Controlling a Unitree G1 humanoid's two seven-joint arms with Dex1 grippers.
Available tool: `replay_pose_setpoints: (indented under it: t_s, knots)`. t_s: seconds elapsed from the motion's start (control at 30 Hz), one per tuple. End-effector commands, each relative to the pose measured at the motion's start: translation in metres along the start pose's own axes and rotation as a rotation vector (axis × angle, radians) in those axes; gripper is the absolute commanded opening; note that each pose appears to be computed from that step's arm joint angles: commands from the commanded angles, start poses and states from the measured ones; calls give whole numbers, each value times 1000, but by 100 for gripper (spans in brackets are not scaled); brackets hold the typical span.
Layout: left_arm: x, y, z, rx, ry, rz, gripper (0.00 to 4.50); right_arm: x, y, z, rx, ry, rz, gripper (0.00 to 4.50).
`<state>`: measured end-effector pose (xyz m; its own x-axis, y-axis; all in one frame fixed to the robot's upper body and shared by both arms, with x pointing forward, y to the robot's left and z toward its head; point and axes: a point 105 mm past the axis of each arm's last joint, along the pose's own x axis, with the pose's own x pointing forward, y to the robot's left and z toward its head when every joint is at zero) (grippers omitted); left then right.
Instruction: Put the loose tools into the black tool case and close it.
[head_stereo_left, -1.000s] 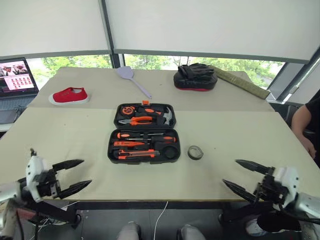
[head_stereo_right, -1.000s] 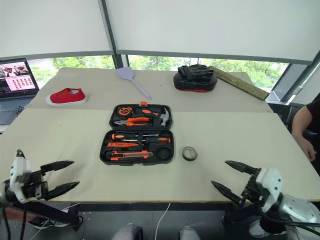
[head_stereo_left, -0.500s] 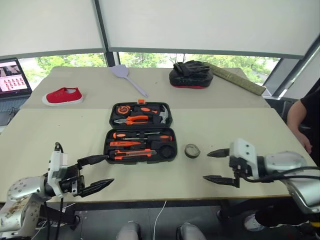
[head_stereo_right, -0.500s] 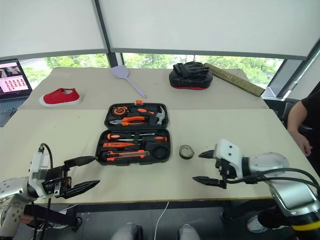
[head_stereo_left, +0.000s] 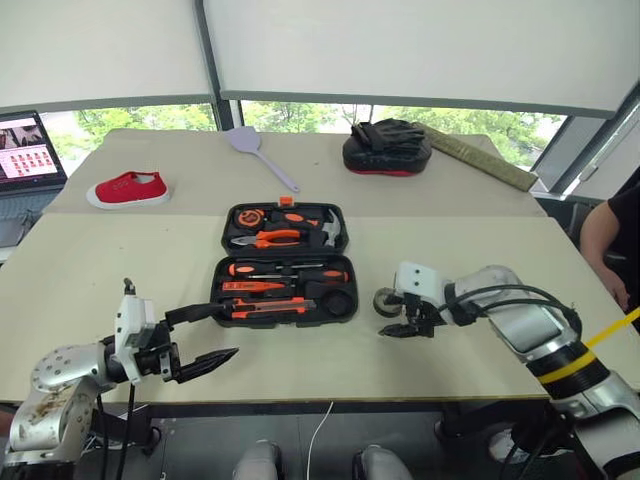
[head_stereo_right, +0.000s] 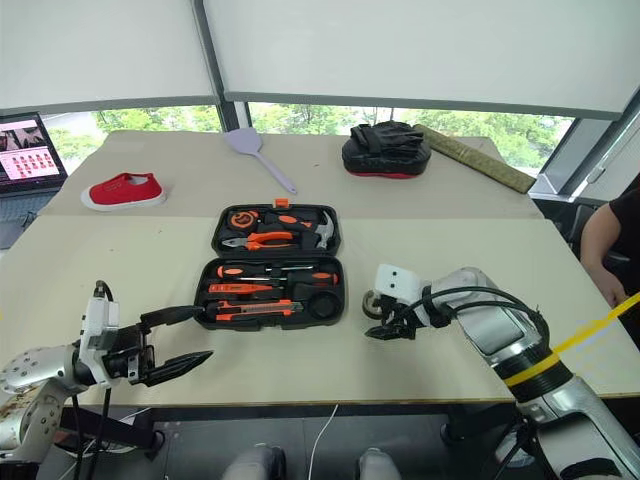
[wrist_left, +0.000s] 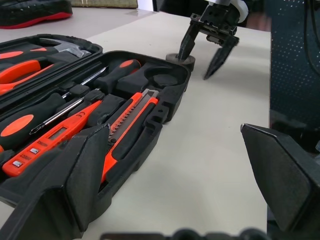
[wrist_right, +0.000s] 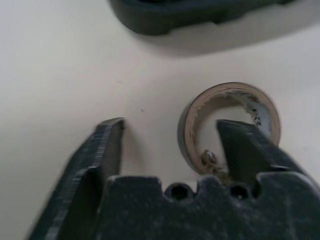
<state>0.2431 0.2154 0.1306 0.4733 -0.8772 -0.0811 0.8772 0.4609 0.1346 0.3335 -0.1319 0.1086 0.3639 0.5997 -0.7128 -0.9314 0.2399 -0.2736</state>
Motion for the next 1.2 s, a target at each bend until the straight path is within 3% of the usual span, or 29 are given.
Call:
replay_pose_setpoints:
  t_s: [0.03,0.2,0.33,0.43,0.5,0.77,1.07,1.2]
  knots:
    - [-6,2,6,42,0,14,450,-7,-3,5,-28,19,-4,175]
    - [-1,0,10,48,-34,9,450,-17,-2,12,-38,-33,30,3]
    - [4,-3,9,37,-61,32,450,-29,3,33,-94,-144,97,3]
    - [3,-8,4,25,-63,44,450,-33,17,84,-112,-336,175,3]
    - [3,-10,3,22,-63,46,450,-32,27,101,-104,-385,222,3]
    - [6,-11,-1,43,-73,59,450,17,16,85,3,-253,167,3]
    - [6,-8,2,48,-114,113,450,34,11,76,28,-191,151,3]
    - [7,-5,2,49,-112,116,450,38,11,80,23,-191,157,126]
